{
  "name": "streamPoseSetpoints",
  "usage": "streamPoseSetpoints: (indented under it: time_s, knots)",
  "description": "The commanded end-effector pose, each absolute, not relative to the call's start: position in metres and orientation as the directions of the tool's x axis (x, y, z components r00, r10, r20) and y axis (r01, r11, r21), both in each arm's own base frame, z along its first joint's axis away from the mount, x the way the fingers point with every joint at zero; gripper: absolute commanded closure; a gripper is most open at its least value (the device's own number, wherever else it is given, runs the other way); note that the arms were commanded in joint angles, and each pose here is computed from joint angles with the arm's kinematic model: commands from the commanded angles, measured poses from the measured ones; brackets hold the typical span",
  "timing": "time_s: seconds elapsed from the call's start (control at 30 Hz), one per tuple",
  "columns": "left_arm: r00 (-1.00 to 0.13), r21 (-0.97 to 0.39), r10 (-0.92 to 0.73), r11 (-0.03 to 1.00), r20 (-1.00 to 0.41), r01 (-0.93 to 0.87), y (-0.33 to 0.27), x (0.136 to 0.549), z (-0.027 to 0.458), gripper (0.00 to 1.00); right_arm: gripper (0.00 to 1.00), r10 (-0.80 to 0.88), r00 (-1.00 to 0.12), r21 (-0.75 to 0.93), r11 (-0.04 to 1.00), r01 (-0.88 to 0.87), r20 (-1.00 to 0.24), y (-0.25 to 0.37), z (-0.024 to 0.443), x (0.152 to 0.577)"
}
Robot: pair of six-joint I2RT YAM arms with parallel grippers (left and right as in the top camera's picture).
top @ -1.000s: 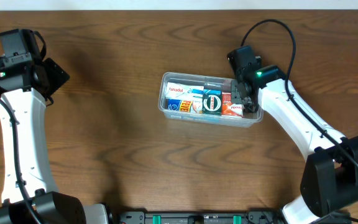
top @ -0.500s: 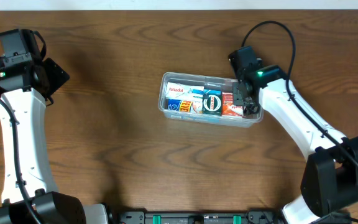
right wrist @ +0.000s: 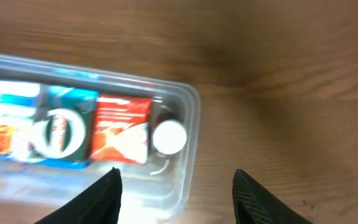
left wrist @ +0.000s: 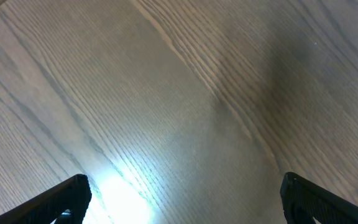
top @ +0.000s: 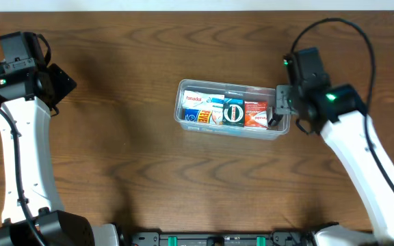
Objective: Pack container
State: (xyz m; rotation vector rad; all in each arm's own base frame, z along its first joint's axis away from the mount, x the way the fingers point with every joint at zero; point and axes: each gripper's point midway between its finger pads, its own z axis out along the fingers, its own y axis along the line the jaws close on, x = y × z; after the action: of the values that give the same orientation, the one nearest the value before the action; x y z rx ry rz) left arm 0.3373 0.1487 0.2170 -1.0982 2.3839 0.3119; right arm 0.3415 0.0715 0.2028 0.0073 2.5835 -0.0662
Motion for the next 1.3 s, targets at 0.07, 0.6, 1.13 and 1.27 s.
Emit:
streamPoseSetpoints:
  time_s: [0.07, 0.6, 1.13, 1.27]
  knots:
    - [-0.549, 0.001, -0.653, 0.643, -0.522, -0.766, 0.15, 0.339, 0.217, 0.02, 0.44, -0.012, -0.766, 0.053, 0.997, -0.059, -0.643, 0.075, 0.26, 0.31]
    - [-0.549, 0.001, -0.653, 0.643, -0.522, -0.766, 0.15, 0.339, 0.217, 0.02, 0.01, 0.049, -0.59, 0.126, 0.988, -0.09, -0.806, 0.027, 0.327, 0.143]
    - [-0.549, 0.001, -0.653, 0.643, -0.522, -0.766, 0.15, 0.339, 0.217, 0.02, 0.01, 0.026, -0.648, 0.12, 0.988, -0.102, -0.761, 0.018, 0.304, 0.101]
    - [-0.549, 0.001, -0.653, 0.643, -0.522, -0.766, 0.15, 0.339, 0.217, 0.02, 0.01, 0.028, -0.555, 0.114, 0.986, -0.12, -0.832, 0.019, 0.318, 0.113]
